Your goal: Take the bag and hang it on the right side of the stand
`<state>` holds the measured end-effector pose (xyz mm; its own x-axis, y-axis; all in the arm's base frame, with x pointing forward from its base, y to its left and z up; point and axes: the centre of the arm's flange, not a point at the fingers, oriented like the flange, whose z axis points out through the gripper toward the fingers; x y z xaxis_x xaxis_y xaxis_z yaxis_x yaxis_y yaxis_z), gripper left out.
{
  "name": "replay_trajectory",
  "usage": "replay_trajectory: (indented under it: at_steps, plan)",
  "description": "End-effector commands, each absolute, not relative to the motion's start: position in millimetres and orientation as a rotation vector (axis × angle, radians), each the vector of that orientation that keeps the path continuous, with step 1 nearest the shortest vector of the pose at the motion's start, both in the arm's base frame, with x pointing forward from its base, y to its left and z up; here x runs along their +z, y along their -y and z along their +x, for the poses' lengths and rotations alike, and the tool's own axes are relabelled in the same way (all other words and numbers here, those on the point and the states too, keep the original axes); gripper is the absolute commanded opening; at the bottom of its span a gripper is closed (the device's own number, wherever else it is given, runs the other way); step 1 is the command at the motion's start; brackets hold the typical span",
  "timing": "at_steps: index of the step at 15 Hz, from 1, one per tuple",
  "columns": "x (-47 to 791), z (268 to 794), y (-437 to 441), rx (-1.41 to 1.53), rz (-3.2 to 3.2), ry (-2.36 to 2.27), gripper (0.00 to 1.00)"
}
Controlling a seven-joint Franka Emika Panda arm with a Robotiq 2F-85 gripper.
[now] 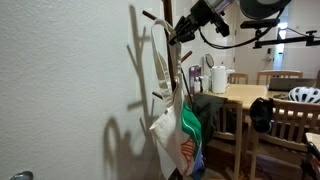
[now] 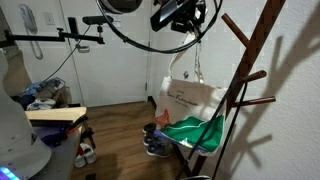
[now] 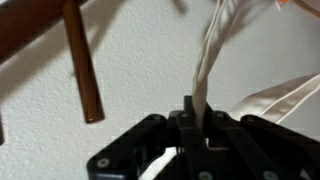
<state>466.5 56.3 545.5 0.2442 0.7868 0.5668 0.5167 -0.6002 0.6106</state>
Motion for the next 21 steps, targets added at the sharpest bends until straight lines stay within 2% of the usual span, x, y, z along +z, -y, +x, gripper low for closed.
replay_trajectory:
  at_steps: [1, 6, 11, 13, 15, 18, 21]
  plan:
    - [516.9, 465.4, -56.8, 1.308, 2.305, -1.271, 0.05]
    - [466.9, 476.9, -30.8, 1.367, 2.546, -1.206, 0.05]
    - [454.2, 498.2, 22.0, 1.436, 2.648, -0.901, 0.05]
    - [447.9, 506.4, 35.7, 1.403, 2.683, -0.914, 0.05]
    - [445.9, 488.0, 32.7, 1.358, 2.688, -0.903, 0.08]
    - [443.3, 486.5, 29.9, 1.35, 2.692, -0.913, 0.05]
    - [439.9, 455.7, 26.8, 1.216, 2.742, -0.994, 0.05]
